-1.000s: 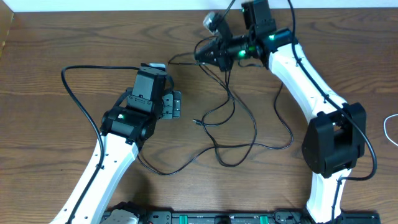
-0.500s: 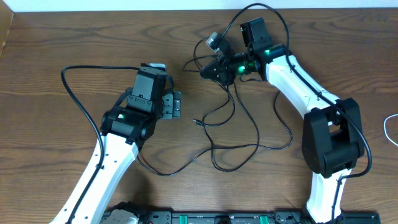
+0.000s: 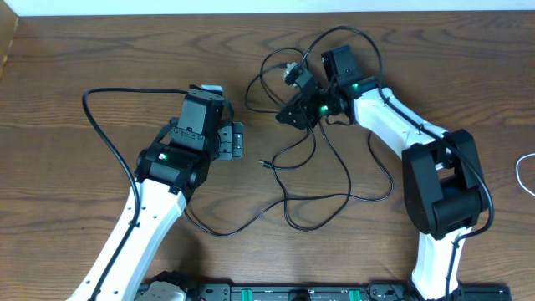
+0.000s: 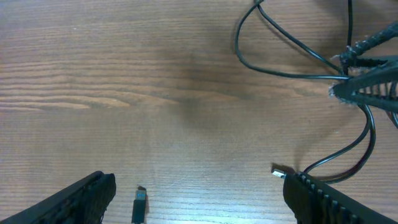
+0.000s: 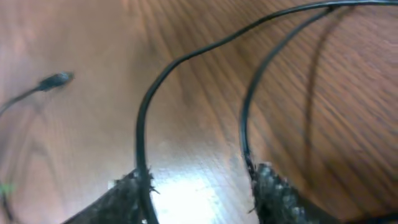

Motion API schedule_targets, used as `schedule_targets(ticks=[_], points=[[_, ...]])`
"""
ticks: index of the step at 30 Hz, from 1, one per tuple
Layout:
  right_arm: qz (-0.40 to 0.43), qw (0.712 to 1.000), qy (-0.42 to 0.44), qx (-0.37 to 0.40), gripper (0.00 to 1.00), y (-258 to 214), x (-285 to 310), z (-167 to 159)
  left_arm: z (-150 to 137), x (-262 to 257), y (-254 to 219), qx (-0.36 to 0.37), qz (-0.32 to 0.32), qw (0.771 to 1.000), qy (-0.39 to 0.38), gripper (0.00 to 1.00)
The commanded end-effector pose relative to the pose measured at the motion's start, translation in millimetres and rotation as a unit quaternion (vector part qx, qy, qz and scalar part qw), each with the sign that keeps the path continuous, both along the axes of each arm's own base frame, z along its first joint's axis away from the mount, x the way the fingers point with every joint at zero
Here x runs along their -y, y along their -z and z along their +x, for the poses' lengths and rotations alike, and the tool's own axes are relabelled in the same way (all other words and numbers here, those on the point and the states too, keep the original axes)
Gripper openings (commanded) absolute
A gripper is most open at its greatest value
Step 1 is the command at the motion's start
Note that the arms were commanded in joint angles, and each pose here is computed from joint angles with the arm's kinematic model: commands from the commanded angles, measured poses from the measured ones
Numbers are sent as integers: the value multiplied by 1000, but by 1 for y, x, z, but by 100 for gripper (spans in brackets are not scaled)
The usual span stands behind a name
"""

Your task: Untangle cables

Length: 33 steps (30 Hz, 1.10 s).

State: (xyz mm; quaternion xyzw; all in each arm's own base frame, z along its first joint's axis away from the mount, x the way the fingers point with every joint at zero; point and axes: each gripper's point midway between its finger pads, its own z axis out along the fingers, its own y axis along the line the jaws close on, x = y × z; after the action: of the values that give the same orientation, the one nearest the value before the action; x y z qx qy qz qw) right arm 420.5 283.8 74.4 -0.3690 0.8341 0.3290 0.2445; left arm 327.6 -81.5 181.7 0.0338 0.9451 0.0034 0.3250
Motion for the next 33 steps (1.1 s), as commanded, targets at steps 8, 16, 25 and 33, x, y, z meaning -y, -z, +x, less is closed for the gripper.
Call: schedule_targets(ticks=[8,16,25,33], points=[[-74,993,68,57,77,3,13,23,3,-2,-6,7,-3,1000,-11,91],[-90,994,64,22,57,40,14,18,3,-2,-6,7,-3,1000,-11,91],[-86,994,65,-7,16,55,12,12,3,-2,-6,7,-3,1000,-11,91],[-67,993,96,0,1,30,18,29,3,-2,-6,7,-3,1000,-11,91]])
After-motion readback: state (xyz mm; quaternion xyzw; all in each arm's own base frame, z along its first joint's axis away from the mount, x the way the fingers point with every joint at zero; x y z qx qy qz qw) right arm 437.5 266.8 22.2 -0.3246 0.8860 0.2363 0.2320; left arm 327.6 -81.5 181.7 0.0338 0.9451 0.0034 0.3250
